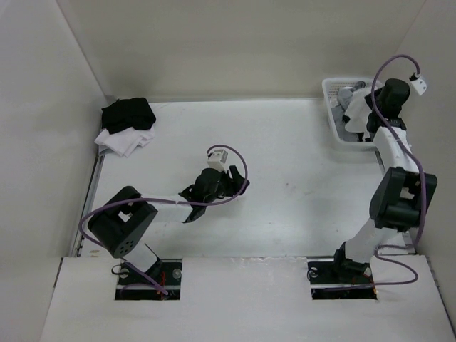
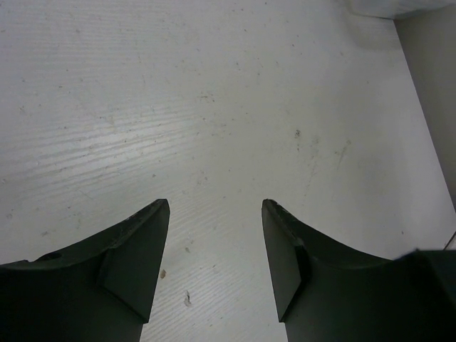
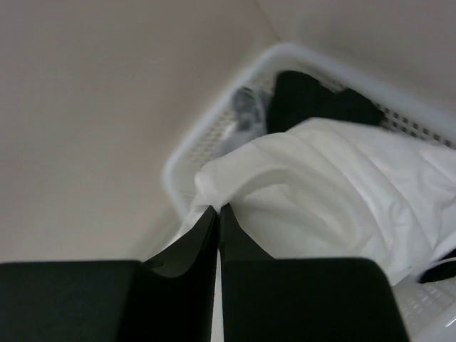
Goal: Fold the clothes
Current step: Grab the tank top from the pile, then move the tank top to the center of the board, then flatten the tank top out
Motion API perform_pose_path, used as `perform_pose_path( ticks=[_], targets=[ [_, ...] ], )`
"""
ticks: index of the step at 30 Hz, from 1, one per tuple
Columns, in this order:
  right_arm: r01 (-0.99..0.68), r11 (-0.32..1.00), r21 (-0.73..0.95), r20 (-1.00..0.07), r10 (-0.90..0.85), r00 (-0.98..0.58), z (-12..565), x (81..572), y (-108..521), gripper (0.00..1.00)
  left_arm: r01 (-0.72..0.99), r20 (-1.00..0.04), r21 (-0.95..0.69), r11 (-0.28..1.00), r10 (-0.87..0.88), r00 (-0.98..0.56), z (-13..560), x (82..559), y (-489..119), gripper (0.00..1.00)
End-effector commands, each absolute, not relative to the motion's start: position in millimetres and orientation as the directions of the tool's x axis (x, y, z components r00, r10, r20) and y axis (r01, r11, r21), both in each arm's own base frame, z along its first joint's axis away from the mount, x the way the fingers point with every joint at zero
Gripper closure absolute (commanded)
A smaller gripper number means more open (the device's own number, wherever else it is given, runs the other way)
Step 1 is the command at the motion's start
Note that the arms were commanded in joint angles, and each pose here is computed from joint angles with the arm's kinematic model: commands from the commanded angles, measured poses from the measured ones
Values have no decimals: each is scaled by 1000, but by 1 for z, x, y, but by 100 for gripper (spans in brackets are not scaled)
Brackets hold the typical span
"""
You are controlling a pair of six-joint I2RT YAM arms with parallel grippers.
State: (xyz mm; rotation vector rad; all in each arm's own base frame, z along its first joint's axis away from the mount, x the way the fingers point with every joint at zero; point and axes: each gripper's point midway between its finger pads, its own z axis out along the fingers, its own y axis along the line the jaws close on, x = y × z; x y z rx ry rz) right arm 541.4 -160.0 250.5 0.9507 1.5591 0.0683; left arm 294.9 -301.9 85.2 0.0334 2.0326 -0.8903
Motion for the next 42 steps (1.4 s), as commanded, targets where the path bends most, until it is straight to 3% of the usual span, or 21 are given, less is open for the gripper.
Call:
perform_pose_path(
  ticks=[1, 7, 10, 12, 15, 17, 19, 22, 24, 26, 28, 30, 32, 34, 42],
  targets=[
    [316, 726, 611, -791, 556, 256, 354, 511, -113, 96, 389, -750, -610, 690, -345, -564, 113, 298, -310, 47],
    [0, 795, 607, -770, 589, 246, 441, 428, -1, 95, 368, -747, -643, 671, -445, -494, 157, 307, -286, 48],
    [-192, 770, 609, -764, 634, 118, 456, 373, 81, 93, 341, -746, -656, 674, -505, -435, 187, 309, -260, 47],
    [-295, 722, 626, -773, 624, -112, 403, 346, 159, 90, 303, -730, -677, 670, -563, -387, 210, 305, -229, 47],
    [-291, 700, 653, -757, 586, -289, 334, 330, 206, 78, 266, -724, -682, 681, -578, -375, 209, 303, -210, 45],
    [-250, 711, 657, -730, 517, -447, 259, 311, 236, 49, 217, -724, -676, 704, -579, -375, 198, 301, -194, 44],
    [-191, 752, 630, -709, 458, -536, 202, 293, 237, 39, 149, -717, -669, 728, -580, -386, 177, 299, -176, 44],
    [-134, 770, 623, -687, 458, -564, 174, 278, 224, 39, 101, -720, -636, 765, -542, -434, 150, 296, -169, 44],
    [-93, 777, 623, -665, 463, -586, 159, 264, 215, 53, 62, -722, -593, 803, -497, -481, 126, 293, -166, 44],
    [-89, 790, 606, -644, 422, -638, 143, 243, 219, 74, 29, -720, -548, 836, -454, -524, 106, 290, -163, 46],
    [-86, 811, 579, -615, 365, -699, 125, 220, 226, 82, 6, -722, -507, 862, -421, -549, 93, 287, -160, 47],
    [-76, 827, 557, -590, 330, -737, 111, 206, 229, 80, -12, -727, -461, 887, -386, -568, 81, 284, -158, 47],
    [-46, 848, 528, -545, 296, -784, 87, 186, 231, 60, -12, -731, -403, 915, -330, -597, 67, 284, -161, 46],
    [-9, 861, 508, -526, 302, -795, 73, 182, 226, 49, -14, -715, -374, 927, -298, -633, 53, 284, -166, 48],
    [95, 892, 442, -510, 337, -791, 46, 187, 206, 44, 23, -679, -354, 935, -240, -694, 33, 277, -183, 58]
  ],
)
